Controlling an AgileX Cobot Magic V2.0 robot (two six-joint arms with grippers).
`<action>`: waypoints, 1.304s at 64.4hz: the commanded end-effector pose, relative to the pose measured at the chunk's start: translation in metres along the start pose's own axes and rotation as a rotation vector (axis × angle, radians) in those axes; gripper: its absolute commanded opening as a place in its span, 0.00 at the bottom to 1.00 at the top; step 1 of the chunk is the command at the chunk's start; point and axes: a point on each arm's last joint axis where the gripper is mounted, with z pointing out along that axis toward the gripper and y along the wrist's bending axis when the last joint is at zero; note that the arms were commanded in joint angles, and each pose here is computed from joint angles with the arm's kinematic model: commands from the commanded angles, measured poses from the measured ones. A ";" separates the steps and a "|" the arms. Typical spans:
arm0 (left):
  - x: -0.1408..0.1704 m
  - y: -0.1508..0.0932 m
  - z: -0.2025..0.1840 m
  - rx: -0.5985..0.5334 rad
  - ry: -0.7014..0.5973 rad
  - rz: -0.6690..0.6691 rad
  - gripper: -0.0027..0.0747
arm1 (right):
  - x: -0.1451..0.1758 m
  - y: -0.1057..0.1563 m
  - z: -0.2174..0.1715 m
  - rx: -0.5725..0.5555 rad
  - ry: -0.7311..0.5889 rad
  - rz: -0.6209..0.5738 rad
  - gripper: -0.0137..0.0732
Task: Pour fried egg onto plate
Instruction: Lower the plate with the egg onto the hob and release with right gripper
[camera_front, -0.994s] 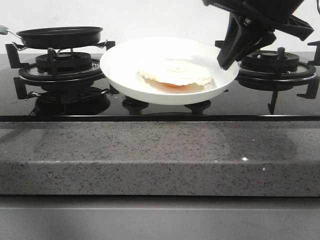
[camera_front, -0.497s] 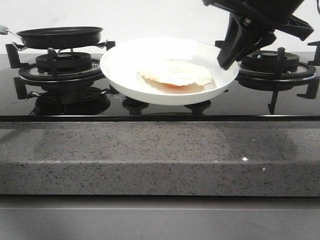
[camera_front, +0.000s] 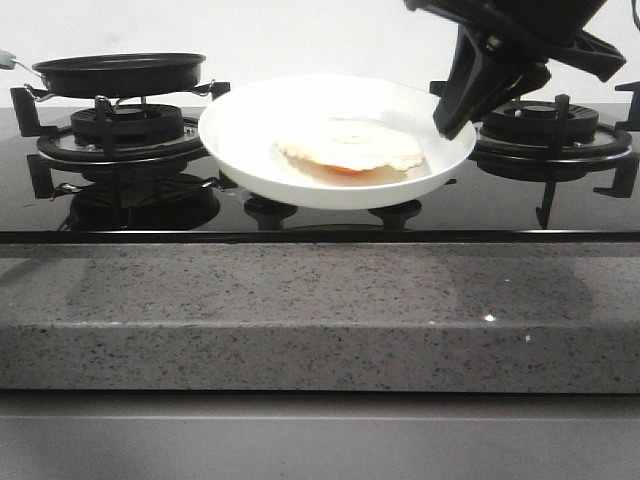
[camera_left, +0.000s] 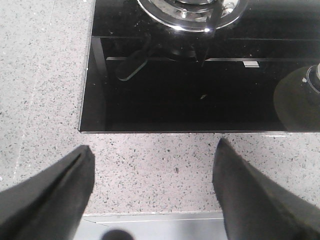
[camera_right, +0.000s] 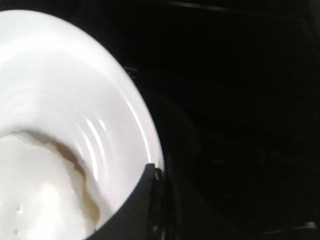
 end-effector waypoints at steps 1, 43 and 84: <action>-0.011 -0.002 -0.006 0.013 -0.087 -0.003 0.67 | -0.020 0.014 -0.028 -0.038 -0.098 -0.026 0.08; -0.011 -0.002 -0.006 0.013 -0.087 -0.003 0.67 | -0.120 0.018 0.005 0.060 -0.068 0.193 0.08; -0.011 -0.002 -0.006 0.013 -0.087 -0.003 0.67 | -0.122 0.008 0.025 0.135 0.010 0.213 0.51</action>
